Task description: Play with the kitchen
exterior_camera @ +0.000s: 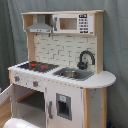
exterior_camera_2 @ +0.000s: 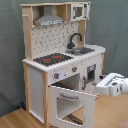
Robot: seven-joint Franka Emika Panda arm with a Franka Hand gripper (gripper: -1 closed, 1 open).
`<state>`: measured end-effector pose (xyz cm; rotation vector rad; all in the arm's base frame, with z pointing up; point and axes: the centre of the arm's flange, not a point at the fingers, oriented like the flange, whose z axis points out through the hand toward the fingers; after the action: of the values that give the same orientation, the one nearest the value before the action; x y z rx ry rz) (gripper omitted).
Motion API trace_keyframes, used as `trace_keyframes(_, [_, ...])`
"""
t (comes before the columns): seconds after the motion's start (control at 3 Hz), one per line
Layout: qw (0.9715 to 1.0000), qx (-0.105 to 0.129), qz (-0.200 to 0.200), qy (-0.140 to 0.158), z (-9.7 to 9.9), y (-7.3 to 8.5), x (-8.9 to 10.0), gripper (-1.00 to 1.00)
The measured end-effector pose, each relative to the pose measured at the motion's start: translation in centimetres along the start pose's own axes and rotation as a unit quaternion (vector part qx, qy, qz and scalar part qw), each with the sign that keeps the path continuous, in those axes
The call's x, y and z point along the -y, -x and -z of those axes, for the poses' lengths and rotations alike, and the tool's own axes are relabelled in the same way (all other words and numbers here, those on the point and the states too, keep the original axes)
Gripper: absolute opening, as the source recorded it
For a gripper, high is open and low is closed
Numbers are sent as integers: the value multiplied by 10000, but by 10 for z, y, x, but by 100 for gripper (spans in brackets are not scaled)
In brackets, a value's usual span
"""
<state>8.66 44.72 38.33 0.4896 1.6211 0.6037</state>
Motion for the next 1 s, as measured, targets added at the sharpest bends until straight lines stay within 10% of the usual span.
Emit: trace_keyframes(1.0, [9985,508,-108,-199,19,-19,59,100])
